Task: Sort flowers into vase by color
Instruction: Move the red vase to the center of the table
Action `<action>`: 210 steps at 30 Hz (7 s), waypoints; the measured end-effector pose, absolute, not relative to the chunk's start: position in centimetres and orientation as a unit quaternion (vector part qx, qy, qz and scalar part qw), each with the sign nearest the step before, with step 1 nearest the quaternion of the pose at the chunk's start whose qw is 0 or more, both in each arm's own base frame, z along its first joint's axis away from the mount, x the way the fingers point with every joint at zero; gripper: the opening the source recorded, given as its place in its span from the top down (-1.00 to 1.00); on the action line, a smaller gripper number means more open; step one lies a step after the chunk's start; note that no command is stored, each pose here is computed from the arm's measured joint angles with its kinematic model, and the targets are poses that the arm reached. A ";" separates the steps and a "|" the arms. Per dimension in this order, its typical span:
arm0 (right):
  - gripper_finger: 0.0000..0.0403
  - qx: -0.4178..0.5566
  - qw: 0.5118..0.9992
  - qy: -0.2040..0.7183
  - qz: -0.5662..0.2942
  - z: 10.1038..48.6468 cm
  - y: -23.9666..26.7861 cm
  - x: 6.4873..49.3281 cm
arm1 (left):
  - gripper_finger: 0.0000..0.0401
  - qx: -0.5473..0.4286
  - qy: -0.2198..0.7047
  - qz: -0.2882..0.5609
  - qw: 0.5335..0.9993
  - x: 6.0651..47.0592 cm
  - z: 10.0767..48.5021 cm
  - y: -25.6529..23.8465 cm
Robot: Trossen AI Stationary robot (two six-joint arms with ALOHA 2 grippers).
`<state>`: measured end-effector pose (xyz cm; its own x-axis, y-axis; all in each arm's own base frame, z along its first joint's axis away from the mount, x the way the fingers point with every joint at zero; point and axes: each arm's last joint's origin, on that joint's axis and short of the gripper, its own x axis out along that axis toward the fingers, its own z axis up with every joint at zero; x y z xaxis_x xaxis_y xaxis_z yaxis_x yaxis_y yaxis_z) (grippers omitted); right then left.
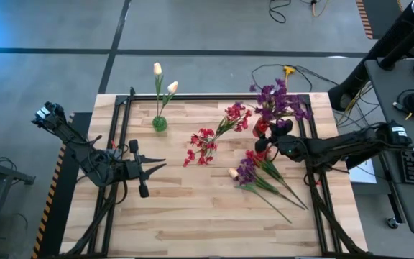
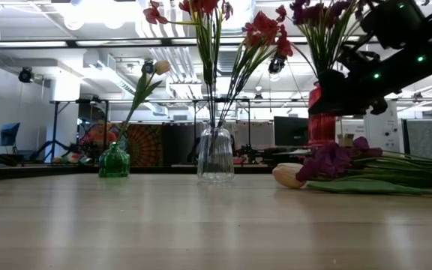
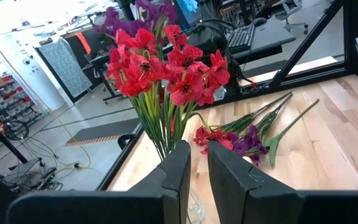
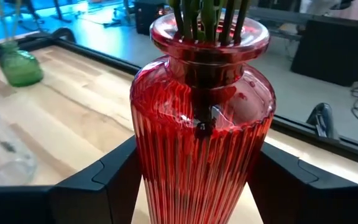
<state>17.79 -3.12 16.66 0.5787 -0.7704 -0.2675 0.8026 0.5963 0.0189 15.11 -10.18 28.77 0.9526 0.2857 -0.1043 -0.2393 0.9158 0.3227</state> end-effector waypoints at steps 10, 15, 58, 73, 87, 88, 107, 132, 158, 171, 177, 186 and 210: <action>-0.18 0.064 0.909 0.119 -0.394 17.5 -1.6 17.2 | 0.80 0.116 0.059 0.115 0.985 16.6 28.2 -11.6; -0.20 0.068 0.916 0.115 -0.378 17.9 -1.0 16.8 | 0.80 0.100 0.036 0.081 0.991 18.2 27.6 -13.2; -0.19 0.049 0.939 0.194 -0.279 19.4 2.6 15.1 | 0.82 0.158 0.121 -0.075 0.977 37.0 20.6 -16.7; -0.21 0.085 0.942 0.173 -0.275 19.5 4.2 13.1 | 0.78 0.152 0.124 -0.072 0.978 37.0 20.5 -16.5; -0.22 0.089 0.945 0.197 -0.244 21.0 5.2 12.2 | 0.30 0.165 0.117 -0.046 0.978 37.7 21.1 -15.6; -0.22 0.089 0.946 0.198 -0.240 21.1 5.3 12.2 | 0.28 0.164 0.116 -0.044 0.979 37.7 21.1 -15.5; -0.19 0.083 0.947 0.211 -0.230 24.7 5.5 11.4 | 0.24 0.160 0.117 -0.041 0.979 37.8 21.1 -15.4; -0.21 0.070 0.962 0.219 -0.144 24.7 7.4 10.3 | 0.24 0.191 0.159 -0.049 0.967 47.2 16.9 -12.7; -0.21 0.069 0.963 0.219 -0.144 24.7 7.4 10.3 | -0.16 0.223 0.238 -0.073 0.943 50.2 15.1 -13.2; -0.20 0.059 0.971 0.196 -0.124 23.6 8.9 9.9 | -0.16 0.238 0.261 -0.092 0.931 48.5 20.4 -14.0; -0.22 0.035 0.976 0.184 -0.111 23.0 11.0 10.9 | -0.16 0.231 0.261 -0.132 0.928 45.9 24.8 -15.6; -0.21 0.023 0.983 0.158 -0.089 22.0 14.3 13.4 | -0.16 0.203 0.300 -0.152 0.920 39.3 30.0 -20.1; -0.21 -0.005 0.990 0.122 -0.066 19.4 16.3 20.5 | -0.01 0.169 0.107 -0.048 0.979 27.1 30.5 -16.6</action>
<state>20.46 16.26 19.44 0.9618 -0.1313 -0.2401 0.1287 0.9913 -0.0267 27.06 -16.56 30.50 0.9726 -0.0576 -0.2252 0.1297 0.9385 0.3201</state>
